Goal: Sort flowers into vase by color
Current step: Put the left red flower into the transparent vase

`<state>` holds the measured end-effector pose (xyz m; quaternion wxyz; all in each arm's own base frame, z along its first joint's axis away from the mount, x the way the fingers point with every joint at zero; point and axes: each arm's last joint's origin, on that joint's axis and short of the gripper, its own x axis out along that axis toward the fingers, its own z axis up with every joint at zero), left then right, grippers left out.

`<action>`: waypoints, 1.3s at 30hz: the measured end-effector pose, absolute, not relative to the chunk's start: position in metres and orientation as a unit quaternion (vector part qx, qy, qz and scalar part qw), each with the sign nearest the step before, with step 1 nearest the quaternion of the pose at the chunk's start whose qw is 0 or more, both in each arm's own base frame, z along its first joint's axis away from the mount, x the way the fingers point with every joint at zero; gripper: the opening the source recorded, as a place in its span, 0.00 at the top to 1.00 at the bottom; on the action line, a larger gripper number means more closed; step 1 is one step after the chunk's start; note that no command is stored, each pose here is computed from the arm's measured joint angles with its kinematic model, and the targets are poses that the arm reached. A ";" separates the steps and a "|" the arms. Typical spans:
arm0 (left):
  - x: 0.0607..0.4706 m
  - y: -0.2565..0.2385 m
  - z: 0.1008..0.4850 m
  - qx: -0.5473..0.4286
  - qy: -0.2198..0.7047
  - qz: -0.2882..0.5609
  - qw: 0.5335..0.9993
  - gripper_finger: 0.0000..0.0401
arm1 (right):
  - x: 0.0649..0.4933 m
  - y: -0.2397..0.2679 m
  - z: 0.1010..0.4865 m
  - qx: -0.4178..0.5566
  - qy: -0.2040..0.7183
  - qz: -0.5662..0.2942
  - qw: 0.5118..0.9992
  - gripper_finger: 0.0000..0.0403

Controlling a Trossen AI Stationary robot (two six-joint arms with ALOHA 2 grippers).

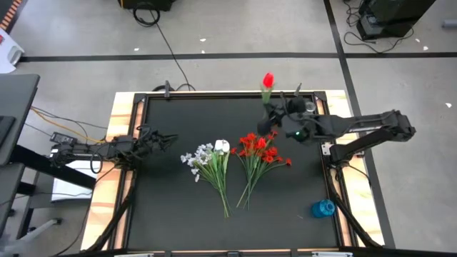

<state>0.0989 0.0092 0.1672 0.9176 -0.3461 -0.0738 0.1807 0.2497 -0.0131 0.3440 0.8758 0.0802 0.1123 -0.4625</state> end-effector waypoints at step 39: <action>0.176 0.005 0.274 -0.157 -0.007 0.190 0.969 0.76 | 0.137 -0.076 0.356 -0.043 0.107 -0.726 0.678 0.96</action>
